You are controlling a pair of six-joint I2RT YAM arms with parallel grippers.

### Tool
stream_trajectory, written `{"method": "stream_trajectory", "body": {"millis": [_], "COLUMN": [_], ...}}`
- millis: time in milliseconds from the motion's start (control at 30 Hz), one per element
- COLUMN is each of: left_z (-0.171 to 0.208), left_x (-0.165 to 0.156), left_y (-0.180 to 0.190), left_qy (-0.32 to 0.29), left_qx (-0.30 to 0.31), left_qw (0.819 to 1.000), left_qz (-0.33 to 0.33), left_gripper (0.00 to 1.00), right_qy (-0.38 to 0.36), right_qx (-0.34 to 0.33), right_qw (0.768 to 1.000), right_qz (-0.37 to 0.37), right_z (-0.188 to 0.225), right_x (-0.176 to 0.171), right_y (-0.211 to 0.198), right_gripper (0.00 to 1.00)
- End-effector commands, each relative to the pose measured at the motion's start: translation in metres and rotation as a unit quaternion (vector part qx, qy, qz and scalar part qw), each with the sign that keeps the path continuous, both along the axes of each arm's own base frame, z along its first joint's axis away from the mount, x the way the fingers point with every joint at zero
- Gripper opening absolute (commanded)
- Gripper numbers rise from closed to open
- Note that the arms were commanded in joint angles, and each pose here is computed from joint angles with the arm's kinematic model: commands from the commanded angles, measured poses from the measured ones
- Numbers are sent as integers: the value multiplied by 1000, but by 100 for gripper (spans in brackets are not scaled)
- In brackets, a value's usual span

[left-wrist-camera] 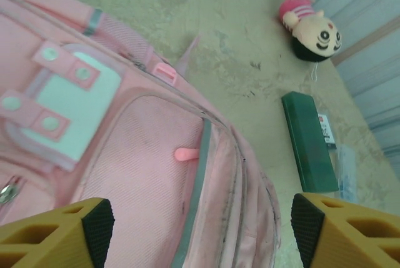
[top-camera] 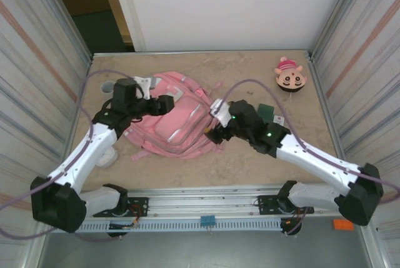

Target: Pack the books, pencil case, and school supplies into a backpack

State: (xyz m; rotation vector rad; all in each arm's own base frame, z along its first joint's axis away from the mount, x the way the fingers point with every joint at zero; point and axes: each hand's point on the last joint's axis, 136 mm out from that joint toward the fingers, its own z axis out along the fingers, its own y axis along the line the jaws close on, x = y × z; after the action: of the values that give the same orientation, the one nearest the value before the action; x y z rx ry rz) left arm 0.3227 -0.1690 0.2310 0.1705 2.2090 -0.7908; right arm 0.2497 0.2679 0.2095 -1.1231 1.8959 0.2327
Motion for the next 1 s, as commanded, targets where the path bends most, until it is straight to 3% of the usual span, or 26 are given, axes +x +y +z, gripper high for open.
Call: {"method": "stream_trajectory", "body": {"millis": [0, 100, 167, 467, 533, 633, 700, 767, 867, 967], "left_z": [-20, -32, -39, -55, -57, -61, -62, -62, -59, -50], "left_x": [-21, -28, -31, -35, -36, -38, -40, -42, -43, -43], "left_y": [11, 22, 27, 35, 34, 35, 37, 39, 40, 41], "left_qy": [44, 59, 68, 78, 75, 69, 62, 53, 37, 16], "left_qx": [-30, -46, -55, -60, -64, -62, -55, -47, -42, -43], "left_qw": [999, 997, 996, 995, 995, 995, 996, 997, 998, 999], "left_qz": [2, 18, 26, 32, 29, 27, 27, 27, 26, 25], "left_gripper": [76, 76, 76, 75, 75, 75, 76, 76, 75, 75], "right_qy": [-66, -82, -83, -98, -94, -94, -79, -72, -85, -108], "right_qx": [-198, -265, -277, -272, -278, -292, -302, -303, -282, -212], "right_qw": [954, 914, 904, 899, 898, 895, 890, 891, 900, 923], "right_qz": [216, 295, 316, 330, 328, 325, 331, 330, 323, 303], "right_z": [-45, -75, -86, -115, -124, -133, -132, -118, -82, -24], "right_x": [-28, -33, -31, -10, -7, -3, -4, -4, -3, 0], "right_y": [15, 27, 36, 73, 75, 72, 66, 62, 58, 56], "right_gripper": [93, 93, 92, 87, 80, 59, 36, 4, 0, 0]}}
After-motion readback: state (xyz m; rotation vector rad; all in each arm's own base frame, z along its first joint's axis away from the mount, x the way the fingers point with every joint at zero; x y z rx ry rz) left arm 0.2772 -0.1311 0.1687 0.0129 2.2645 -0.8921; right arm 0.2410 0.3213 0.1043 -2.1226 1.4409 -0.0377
